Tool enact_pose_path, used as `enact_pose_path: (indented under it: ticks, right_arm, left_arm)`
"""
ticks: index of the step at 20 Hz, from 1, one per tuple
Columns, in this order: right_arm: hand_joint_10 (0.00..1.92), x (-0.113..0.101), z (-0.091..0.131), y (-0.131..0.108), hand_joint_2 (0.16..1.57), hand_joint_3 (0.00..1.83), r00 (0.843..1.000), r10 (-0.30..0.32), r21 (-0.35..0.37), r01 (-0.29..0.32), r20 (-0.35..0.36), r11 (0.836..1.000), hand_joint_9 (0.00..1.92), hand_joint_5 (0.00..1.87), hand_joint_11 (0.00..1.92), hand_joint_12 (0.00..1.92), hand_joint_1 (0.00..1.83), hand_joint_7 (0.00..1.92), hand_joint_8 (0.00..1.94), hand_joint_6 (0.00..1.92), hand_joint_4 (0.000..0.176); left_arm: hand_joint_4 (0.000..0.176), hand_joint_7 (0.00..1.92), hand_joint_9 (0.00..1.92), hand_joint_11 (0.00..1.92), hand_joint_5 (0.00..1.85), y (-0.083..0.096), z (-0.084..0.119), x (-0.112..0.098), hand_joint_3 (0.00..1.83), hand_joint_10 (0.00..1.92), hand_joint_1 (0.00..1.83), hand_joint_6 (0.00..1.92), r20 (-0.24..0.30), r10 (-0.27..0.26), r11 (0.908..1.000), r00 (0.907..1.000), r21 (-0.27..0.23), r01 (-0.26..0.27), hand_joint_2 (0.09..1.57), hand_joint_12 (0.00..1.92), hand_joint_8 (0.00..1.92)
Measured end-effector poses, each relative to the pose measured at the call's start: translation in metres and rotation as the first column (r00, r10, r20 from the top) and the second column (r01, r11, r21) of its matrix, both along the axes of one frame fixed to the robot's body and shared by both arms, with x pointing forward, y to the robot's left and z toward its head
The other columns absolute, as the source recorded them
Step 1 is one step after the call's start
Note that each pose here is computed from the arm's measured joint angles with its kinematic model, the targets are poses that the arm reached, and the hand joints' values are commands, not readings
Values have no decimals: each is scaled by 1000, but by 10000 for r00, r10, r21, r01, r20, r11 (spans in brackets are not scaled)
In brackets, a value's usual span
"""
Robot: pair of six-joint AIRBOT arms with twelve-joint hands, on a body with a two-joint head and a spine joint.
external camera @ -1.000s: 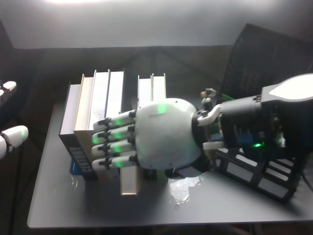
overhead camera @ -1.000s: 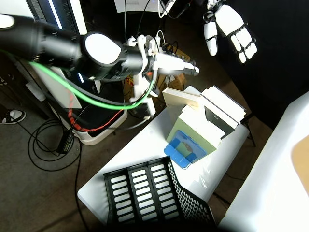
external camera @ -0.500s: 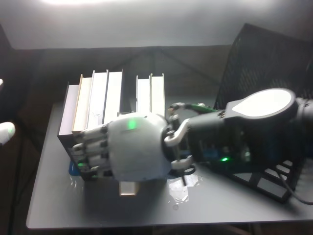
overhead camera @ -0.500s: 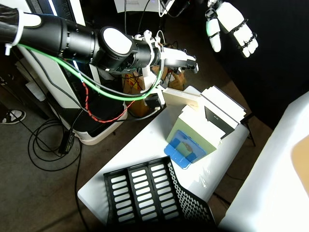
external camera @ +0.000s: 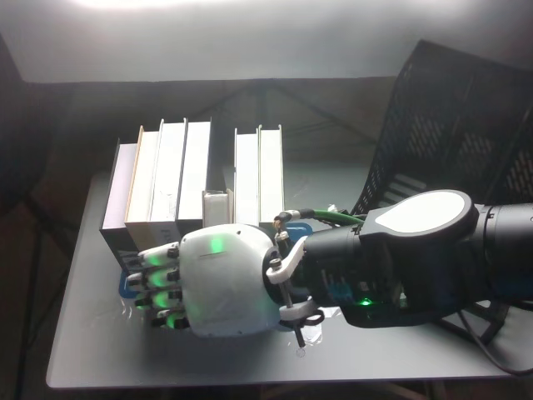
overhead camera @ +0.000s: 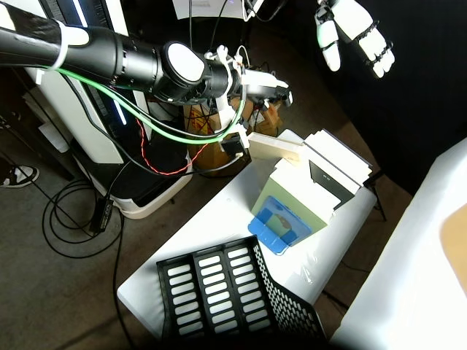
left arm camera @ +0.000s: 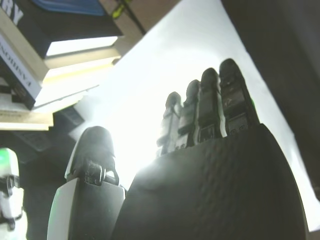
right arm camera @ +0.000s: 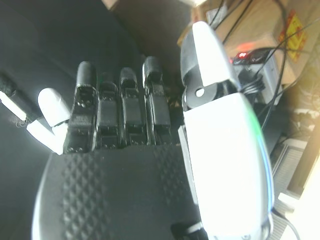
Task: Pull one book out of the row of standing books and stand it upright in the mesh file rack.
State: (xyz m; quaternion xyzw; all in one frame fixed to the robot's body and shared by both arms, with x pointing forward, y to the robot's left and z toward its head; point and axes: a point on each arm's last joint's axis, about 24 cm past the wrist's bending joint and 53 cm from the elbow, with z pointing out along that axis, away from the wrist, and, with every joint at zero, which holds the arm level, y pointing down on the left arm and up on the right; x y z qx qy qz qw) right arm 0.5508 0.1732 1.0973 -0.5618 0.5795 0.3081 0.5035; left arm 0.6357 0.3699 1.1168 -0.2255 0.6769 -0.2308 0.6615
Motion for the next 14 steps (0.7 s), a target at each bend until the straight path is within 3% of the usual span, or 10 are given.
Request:
enact_pose_path:
  ticks: [4,8,11,13,14]
  right_arm:
    - [23,10,-21,-5,1120,0,9991,-405,-365,401,-112,9985,118,431,0,683,1055,211,2,33,0]
    - [23,28,-35,-10,1120,0,9958,-914,-698,915,41,9934,118,432,0,685,1055,211,2,32,0]
    - [23,34,-39,-5,1120,0,9949,-993,-793,1006,192,9918,118,432,0,686,1055,211,1,31,0]
    - [23,43,-42,-7,1120,0,9924,-1151,-942,1187,434,9885,118,433,0,687,1055,211,1,30,0]
    - [23,45,-43,-8,1120,0,9914,-1222,-980,1264,475,9871,118,433,0,687,1055,211,1,30,0]
  left_arm:
    - [22,0,0,0,0,-7,1,-1,2,0,12,0,71,-242,9997,9997,4,242,1400,0,0]
    - [56,0,0,0,0,-6,2,-1,2,0,45,0,123,-224,9997,9997,-7,224,1410,0,0]
    - [14,0,0,0,0,-11,-3,-2,3,0,23,0,92,-339,9992,9994,-200,341,1418,0,0]
    - [22,0,0,0,0,-14,-8,-3,0,0,31,0,-6,-391,9989,9992,-257,391,1403,0,0]
    - [14,0,0,0,0,-14,-7,-3,0,0,31,0,36,-412,9988,9991,-258,413,1407,0,0]
